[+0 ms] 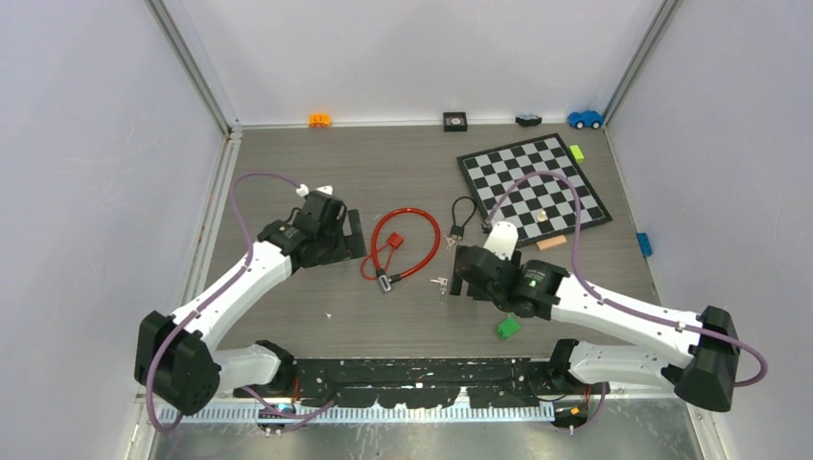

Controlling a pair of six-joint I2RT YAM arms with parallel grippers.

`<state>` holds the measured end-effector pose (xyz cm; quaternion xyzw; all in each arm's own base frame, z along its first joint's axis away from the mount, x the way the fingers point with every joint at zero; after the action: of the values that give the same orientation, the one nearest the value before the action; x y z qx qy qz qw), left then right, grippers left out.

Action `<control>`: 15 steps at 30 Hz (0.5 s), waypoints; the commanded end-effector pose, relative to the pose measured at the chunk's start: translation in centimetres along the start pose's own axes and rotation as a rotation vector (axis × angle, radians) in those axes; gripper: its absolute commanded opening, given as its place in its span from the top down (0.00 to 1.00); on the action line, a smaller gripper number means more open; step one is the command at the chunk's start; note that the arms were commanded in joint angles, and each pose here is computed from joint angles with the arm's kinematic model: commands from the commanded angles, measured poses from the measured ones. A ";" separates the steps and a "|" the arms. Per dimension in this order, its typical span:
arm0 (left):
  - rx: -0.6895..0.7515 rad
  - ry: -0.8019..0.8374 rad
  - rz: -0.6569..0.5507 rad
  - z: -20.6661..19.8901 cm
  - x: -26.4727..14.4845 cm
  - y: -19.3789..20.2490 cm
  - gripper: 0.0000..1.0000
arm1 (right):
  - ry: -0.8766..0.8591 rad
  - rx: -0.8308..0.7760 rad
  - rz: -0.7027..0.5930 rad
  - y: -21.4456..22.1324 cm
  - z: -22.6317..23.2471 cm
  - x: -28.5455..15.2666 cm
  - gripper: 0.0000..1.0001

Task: Lock with the key
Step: Place the lock at the center of the board, then place the key at the center of the board.

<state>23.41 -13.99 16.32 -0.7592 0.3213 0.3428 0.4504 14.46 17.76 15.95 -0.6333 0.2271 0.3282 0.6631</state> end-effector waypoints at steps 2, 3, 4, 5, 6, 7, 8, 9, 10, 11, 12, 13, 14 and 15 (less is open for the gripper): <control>0.020 -0.119 -0.083 2.9 -2.8 -0.4 0.00 | 0.000 -0.081 0.069 -2.0 1.7 -0.9 0.11; 0.024 -0.125 -0.090 3.2 -3.2 -0.4 0.00 | 0.006 -0.098 0.089 -1.9 1.9 -0.6 0.09; 0.035 -0.130 -0.094 3.5 -3.5 -0.3 0.00 | 0.021 -0.120 0.111 -1.5 2.0 -0.1 0.08; 0.050 -0.137 -0.095 3.8 -3.9 -0.2 0.00 | 0.032 -0.138 0.126 -1.3 2.1 0.3 0.08; 0.067 -0.146 -0.098 4.2 -4.2 -0.2 0.00 | 0.037 -0.152 0.153 -1.0 2.4 0.7 0.08; 0.082 -0.159 -0.102 4.6 -4.6 -0.2 0.00 | 0.032 -0.160 0.185 -1.0 2.6 0.9 0.08; 0.096 -0.174 -0.108 5.0 -4.9 -0.1 0.00 | 0.013 -0.159 0.216 -1.0 3.0 1.0 0.08; 0.112 -0.185 -0.117 5.4 -5.3 -0.1 0.00 | -0.023 -0.152 0.236 -1.2 3.4 1.2 0.08; 0.123 -0.185 -0.130 5.7 -5.7 -0.1 0.00 | -0.069 -0.128 0.249 -1.6 3.8 1.3 0.08; 0.128 -0.183 -0.142 6.0 -5.9 -0.1 0.00 | -0.122 -0.095 0.243 -2.3 4.2 1.3 0.08; 0.123 -0.170 -0.164 6.1 -6.4 -0.1 0.00 | -0.176 -0.057 0.238 -3.1 4.4 1.2 0.08; 0.119 -0.157 -0.177 6.2 -6.7 0.0 0.00 | -0.245 -0.011 0.232 -3.9 4.5 0.9 0.08; 0.114 -0.140 -0.189 6.2 -7.0 0.0 0.00 | -0.305 0.047 0.216 -5.0 4.3 0.6 0.08; 0.111 -0.123 -0.204 6.2 -7.4 -0.1 0.00 | -0.378 0.099 0.206 -5.8 4.3 0.1 0.08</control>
<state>18.89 -8.43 19.21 -0.7375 0.2534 0.3395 0.5260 16.78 20.74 15.14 -0.6062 0.2861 0.4426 0.5956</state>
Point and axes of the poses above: each gripper's point midway between its finger pads, its own x axis out along the fingers, its own z axis along the line the jaws close on, y = z × x, the point moved 5 cm from there along -x, back along the fingers, and after that the axes turned 11 degrees about -x, right-handed, at the moved point
